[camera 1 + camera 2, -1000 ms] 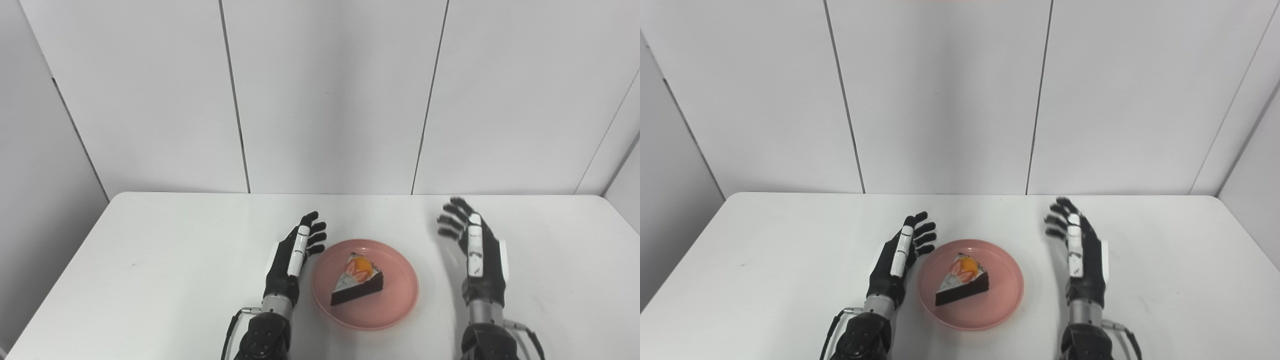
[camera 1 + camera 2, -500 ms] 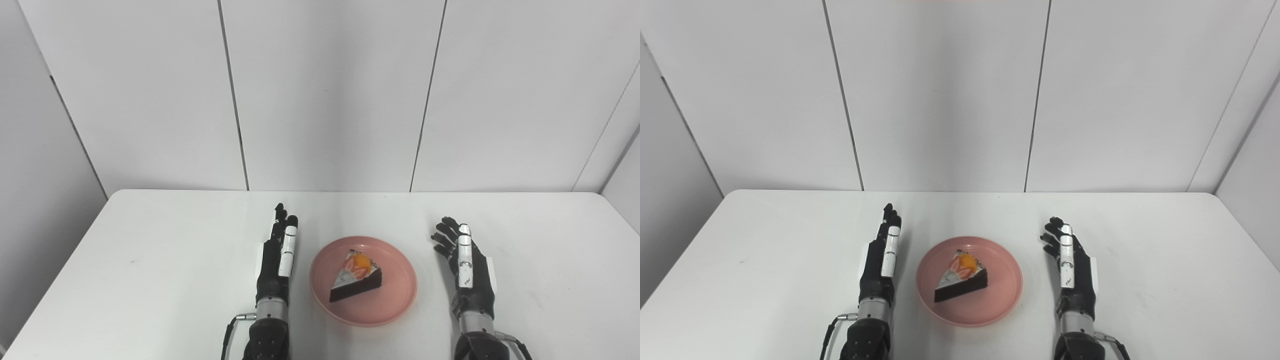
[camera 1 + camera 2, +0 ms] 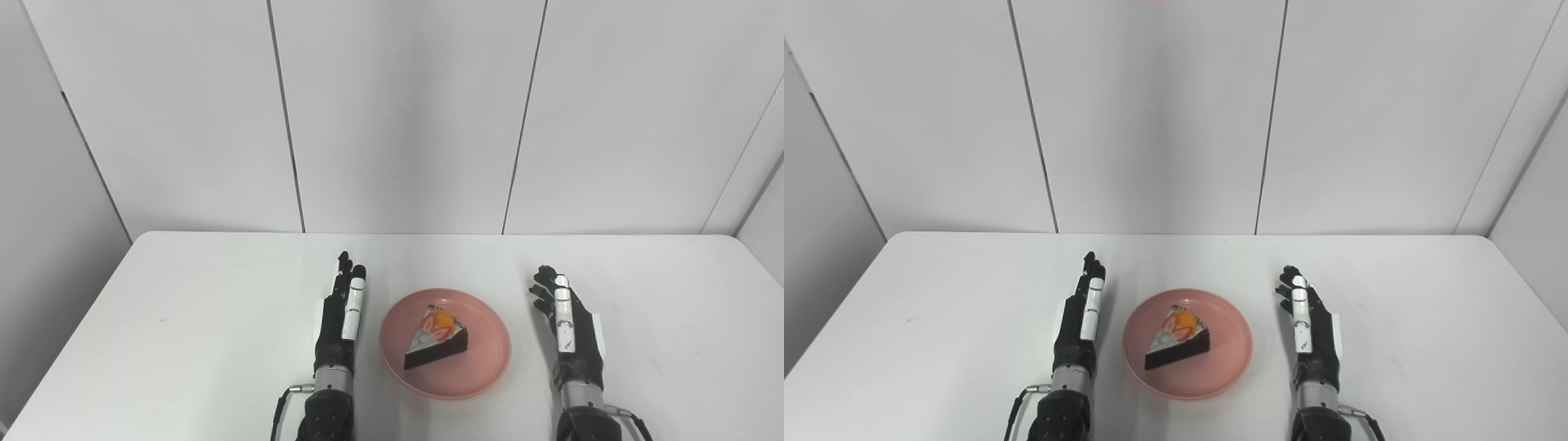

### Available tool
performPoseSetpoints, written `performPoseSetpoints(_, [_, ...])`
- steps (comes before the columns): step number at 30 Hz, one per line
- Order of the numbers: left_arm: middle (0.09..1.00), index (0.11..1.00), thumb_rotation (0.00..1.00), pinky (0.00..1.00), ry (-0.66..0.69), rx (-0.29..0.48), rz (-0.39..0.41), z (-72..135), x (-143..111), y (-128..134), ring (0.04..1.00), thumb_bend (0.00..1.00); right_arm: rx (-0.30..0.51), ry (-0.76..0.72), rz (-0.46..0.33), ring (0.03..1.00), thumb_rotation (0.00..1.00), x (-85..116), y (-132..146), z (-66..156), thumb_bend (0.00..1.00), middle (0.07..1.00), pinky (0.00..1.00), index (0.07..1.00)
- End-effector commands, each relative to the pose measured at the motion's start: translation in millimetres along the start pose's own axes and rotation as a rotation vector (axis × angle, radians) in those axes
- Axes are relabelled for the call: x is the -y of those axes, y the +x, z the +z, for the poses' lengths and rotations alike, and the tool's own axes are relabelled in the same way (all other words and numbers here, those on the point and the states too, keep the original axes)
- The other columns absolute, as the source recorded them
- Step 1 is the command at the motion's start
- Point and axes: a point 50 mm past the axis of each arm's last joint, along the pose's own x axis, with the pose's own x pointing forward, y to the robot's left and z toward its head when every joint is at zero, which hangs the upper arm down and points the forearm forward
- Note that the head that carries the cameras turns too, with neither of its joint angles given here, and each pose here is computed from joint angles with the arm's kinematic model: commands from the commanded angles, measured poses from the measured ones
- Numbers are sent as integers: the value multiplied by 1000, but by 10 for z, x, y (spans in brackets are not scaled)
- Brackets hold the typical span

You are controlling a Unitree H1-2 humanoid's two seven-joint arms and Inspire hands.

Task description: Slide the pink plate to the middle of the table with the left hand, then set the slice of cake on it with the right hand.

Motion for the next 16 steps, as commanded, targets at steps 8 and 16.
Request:
performPoseSetpoints(8, [999, 1000, 1000, 1000, -9, 0, -13, 37, 39, -13, 1000, 728, -36, -30, 54, 839, 1000, -35, -3, -27, 744, 854, 832, 841])
performPoseSetpoints(16, [991, 1000, 1000, 1000, -11, -3, -19, 47, 33, -24, 1000, 741, -32, -29, 92, 845, 1000, -29, 9, -14, 784, 864, 807, 849])
